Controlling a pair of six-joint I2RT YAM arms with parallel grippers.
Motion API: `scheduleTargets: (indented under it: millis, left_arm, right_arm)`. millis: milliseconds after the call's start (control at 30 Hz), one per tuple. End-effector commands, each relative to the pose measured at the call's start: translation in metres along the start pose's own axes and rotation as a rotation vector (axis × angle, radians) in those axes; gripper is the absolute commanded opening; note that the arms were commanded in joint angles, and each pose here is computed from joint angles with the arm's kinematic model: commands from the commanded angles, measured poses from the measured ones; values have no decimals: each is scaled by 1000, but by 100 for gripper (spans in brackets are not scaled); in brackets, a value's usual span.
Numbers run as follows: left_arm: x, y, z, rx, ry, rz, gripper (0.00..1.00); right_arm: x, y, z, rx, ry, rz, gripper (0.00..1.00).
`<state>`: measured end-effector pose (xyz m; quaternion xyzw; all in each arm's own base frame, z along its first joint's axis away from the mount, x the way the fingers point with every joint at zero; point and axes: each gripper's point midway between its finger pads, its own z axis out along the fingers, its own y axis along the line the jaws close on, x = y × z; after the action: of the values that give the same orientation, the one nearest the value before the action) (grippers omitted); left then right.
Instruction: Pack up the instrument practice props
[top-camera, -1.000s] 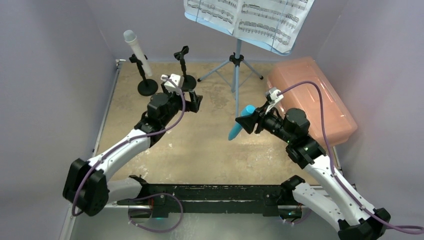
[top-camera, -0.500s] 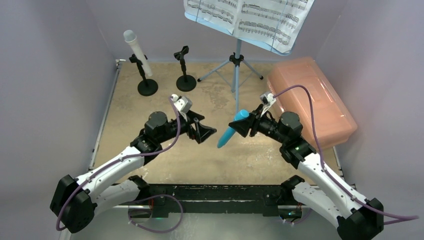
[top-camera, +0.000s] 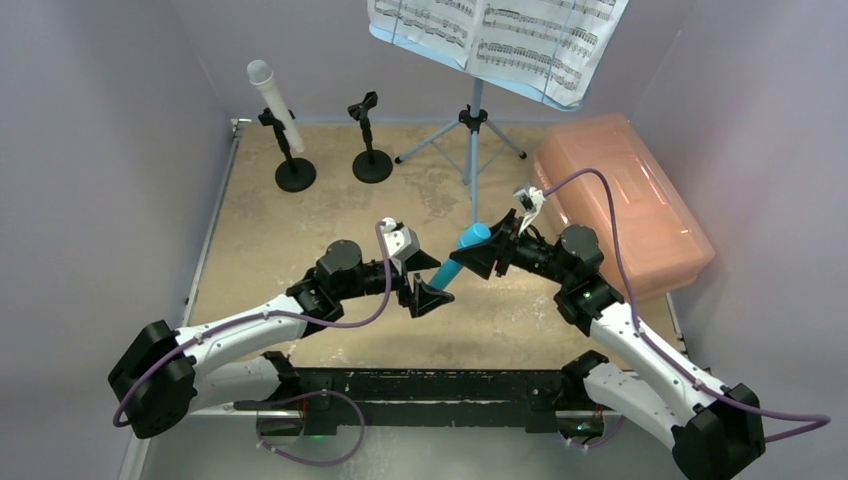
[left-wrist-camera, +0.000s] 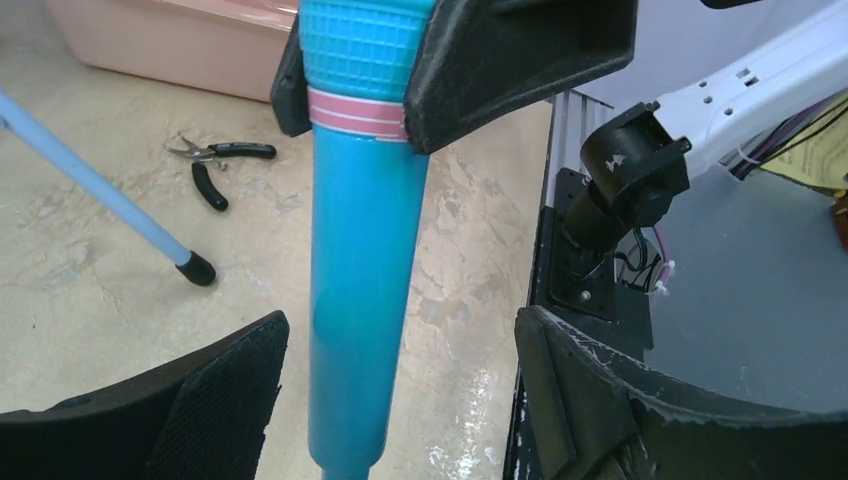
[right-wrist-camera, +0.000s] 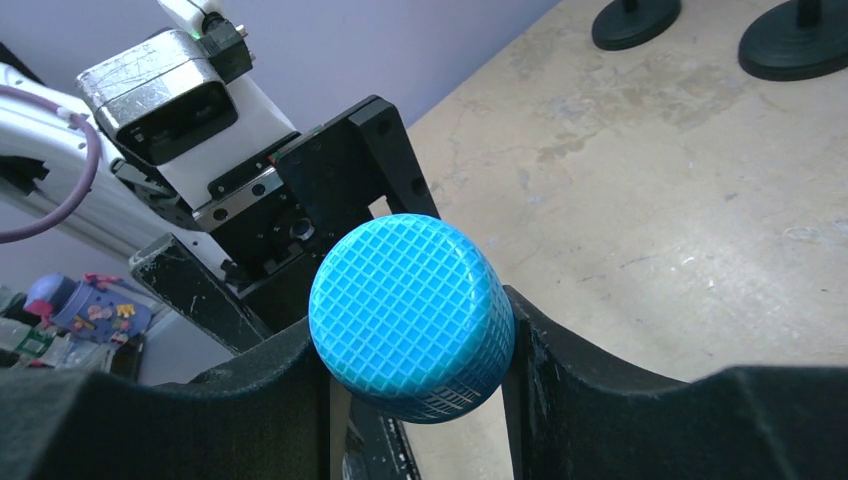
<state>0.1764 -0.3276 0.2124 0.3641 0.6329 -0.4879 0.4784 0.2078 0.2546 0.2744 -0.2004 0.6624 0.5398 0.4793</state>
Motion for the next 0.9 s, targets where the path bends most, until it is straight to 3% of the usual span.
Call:
scheduleTargets:
  millis: [0,267,333,567,700,867]
  left_arm:
    - [-3,0,3,-8,-23,128,81]
    - [10,7,4,-42,-1,182,67]
    - [11,7,4,-42,-1,188,59]
    - [4,11,-3,-92,-24,176,4]
    - [5,36,-16,-266,-15,117,0]
    - [13,63,-35,-464,20,54,0]
  right_arm:
    - [-10,23,-1,-112,-29,-30,25]
    - [-9,31,-1,-166,-25,-25,26]
    - [-8,32,0,-180,-23,-23,26]
    - [-2,21,4,-156,-17,-24,27]
    - [-3,11,6,-112,-34,-48,40]
    - [-13,-3,6,-27,-84,-106,71]
